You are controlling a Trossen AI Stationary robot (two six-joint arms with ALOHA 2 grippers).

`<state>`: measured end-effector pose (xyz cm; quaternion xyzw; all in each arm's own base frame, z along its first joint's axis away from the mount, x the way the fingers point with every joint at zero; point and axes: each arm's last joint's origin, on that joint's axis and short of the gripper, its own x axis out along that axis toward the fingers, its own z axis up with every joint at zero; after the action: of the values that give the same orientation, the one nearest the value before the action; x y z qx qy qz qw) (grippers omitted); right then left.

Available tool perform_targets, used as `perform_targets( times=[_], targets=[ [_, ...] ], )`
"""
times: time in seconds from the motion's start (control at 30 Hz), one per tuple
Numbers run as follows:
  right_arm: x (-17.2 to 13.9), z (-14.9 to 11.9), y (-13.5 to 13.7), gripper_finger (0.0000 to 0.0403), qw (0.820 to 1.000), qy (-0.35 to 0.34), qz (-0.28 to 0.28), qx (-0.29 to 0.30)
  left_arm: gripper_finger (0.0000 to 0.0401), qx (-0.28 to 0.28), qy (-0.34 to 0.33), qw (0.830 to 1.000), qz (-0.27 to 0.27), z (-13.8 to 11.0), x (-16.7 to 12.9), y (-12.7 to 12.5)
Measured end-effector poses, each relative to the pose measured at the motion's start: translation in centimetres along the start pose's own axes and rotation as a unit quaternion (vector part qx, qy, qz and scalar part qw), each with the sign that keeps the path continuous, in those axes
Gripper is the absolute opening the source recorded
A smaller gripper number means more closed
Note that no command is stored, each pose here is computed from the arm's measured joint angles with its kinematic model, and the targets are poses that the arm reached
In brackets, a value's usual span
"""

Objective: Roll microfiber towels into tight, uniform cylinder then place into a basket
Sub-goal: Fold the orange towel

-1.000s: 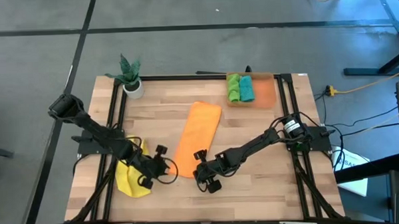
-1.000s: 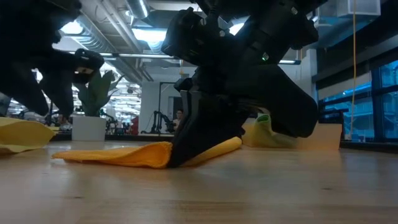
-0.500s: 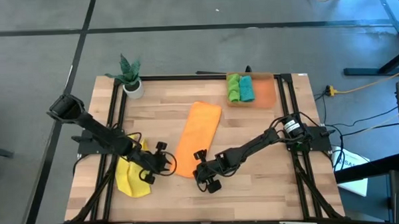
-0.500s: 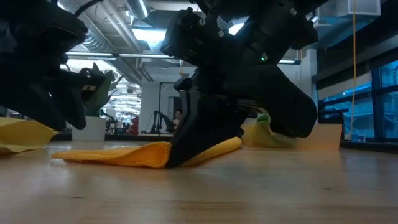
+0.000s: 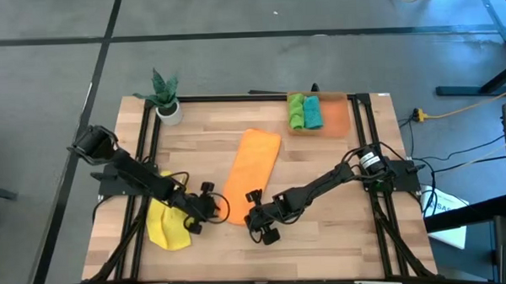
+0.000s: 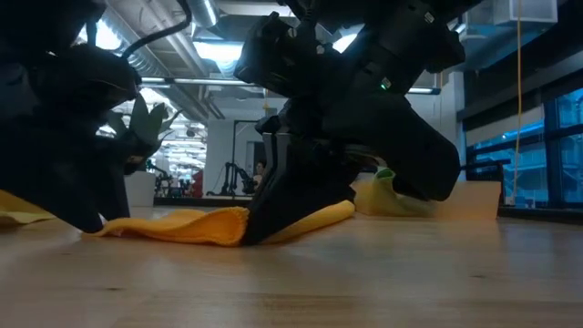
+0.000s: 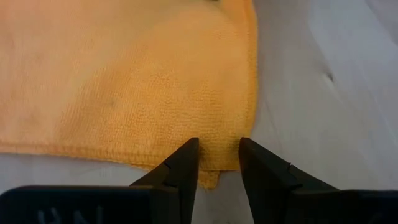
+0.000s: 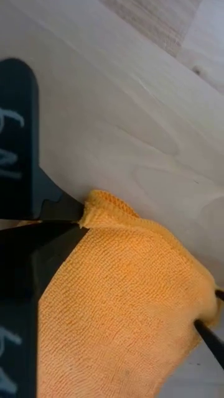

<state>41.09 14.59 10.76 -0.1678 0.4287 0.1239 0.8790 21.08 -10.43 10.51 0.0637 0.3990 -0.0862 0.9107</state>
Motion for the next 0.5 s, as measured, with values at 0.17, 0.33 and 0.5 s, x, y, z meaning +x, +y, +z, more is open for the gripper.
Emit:
perform_targets(
  times=[0.17,0.33,0.5],
  targets=[
    [0.00,0.01,0.00,0.0003,1.000,-0.001,0.000,0.001,0.0110,-0.048,0.008,0.999,-0.010,-0.02,0.10,0.43],
    [0.00,0.02,0.00,0.0003,1.000,-0.001,-0.001,0.002,0.0086,-0.048,0.017,0.999,-0.017,-0.13,0.11,0.47],
    [0.07,0.13,-0.06,0.0003,0.999,-0.009,-0.007,0.030,0.0025,-0.050,0.021,0.998,-0.022,-0.21,0.12,0.43]
  ],
)
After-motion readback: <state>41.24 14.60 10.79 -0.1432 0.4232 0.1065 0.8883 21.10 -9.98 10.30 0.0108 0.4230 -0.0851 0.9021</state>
